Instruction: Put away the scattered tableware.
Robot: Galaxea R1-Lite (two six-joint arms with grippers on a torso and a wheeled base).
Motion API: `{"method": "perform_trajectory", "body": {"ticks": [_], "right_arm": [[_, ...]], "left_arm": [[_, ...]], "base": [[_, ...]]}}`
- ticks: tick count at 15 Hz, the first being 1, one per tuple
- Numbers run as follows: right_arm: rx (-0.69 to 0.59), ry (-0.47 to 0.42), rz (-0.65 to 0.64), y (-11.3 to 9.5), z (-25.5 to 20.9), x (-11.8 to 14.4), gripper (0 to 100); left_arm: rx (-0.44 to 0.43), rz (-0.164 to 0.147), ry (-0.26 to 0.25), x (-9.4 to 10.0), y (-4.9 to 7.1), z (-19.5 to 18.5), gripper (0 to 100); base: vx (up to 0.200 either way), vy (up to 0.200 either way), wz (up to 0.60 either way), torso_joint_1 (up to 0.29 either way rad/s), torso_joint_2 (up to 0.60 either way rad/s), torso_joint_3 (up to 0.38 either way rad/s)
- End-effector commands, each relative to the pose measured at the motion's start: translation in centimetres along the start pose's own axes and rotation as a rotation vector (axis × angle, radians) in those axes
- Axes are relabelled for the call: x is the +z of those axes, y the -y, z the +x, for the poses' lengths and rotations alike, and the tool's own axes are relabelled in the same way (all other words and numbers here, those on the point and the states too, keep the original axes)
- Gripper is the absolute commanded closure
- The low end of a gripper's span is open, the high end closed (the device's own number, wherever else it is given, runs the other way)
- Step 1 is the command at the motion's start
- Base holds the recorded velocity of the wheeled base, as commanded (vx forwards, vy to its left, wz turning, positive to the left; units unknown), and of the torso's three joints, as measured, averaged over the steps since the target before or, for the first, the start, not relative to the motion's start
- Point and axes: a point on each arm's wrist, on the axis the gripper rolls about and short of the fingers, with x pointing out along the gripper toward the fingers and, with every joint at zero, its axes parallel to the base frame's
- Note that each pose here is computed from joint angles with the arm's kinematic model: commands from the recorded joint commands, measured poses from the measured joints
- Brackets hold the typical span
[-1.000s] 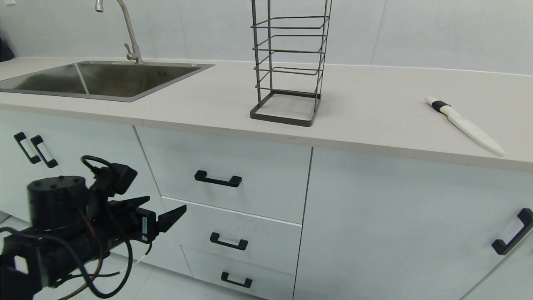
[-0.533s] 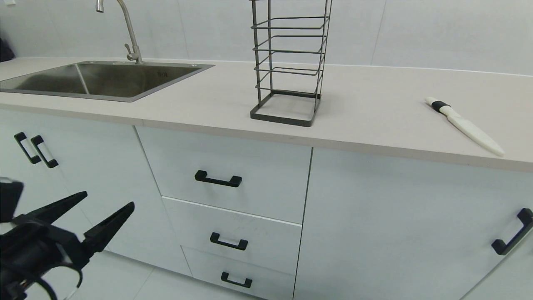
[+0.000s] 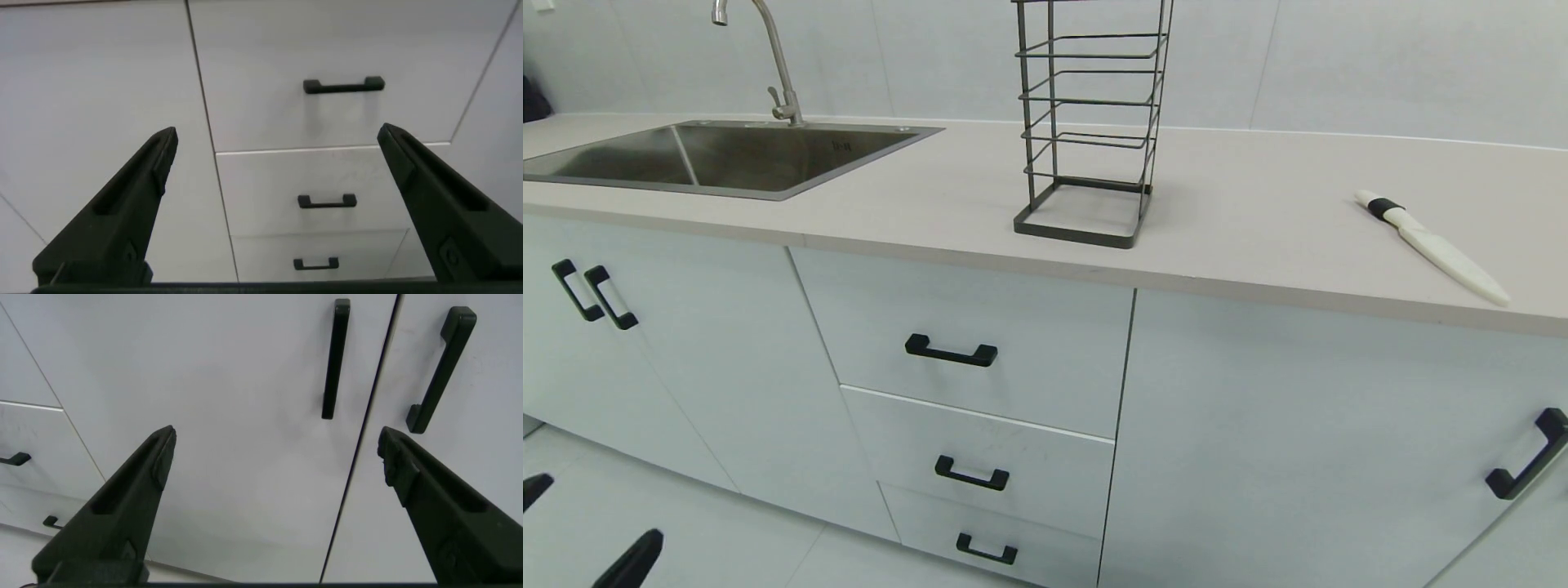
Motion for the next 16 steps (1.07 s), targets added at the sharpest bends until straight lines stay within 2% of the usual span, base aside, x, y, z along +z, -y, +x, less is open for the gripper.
{"method": "perform_trajectory", "body": {"ticks": [1, 3, 5, 6, 7, 8, 10, 11, 16], "right_arm": [[0.001, -0.001, 0.0, 0.0, 0.0, 0.0, 0], [0.001, 0.0, 0.0, 0.0, 0.0, 0.0, 0], [0.001, -0.001, 0.0, 0.0, 0.0, 0.0, 0], [0.001, -0.001, 0.0, 0.0, 0.0, 0.0, 0], [0.001, -0.001, 0.0, 0.0, 0.0, 0.0, 0], [0.001, 0.0, 0.0, 0.0, 0.0, 0.0, 0], [0.001, -0.001, 0.0, 0.0, 0.0, 0.0, 0], [0.001, -0.001, 0.0, 0.0, 0.0, 0.0, 0], [0.001, 0.0, 0.0, 0.0, 0.0, 0.0, 0]], "left_arm": [[0.013, 0.027, 0.087, -1.7, 0.7, -3.2, 0], [0.042, 0.037, 0.037, -3.1, 1.0, -3.9, 0], [0.073, 0.053, 0.013, -4.0, 1.3, -4.4, 0], [0.074, 0.062, -0.056, -4.7, 1.3, -4.4, 0], [0.106, 0.063, -0.072, -4.9, 1.2, -4.4, 0], [0.135, 0.058, -0.082, -4.9, 1.2, -4.4, 0], [0.197, -0.005, -0.087, -5.0, 1.0, -4.4, 0], [0.217, -0.019, -0.089, -5.1, 1.0, -4.4, 0], [0.219, -0.028, -0.09, -5.1, 1.0, -4.4, 0]], "base": [[0.0, 0.0, 0.0, 0.0, 0.0, 0.0], [0.0, 0.0, 0.0, 0.0, 0.0, 0.0], [0.0, 0.0, 0.0, 0.0, 0.0, 0.0], [0.0, 0.0, 0.0, 0.0, 0.0, 0.0], [0.0, 0.0, 0.0, 0.0, 0.0, 0.0], [0.0, 0.0, 0.0, 0.0, 0.0, 0.0], [0.0, 0.0, 0.0, 0.0, 0.0, 0.0], [0.0, 0.0, 0.0, 0.0, 0.0, 0.0], [0.0, 0.0, 0.0, 0.0, 0.0, 0.0]]}}
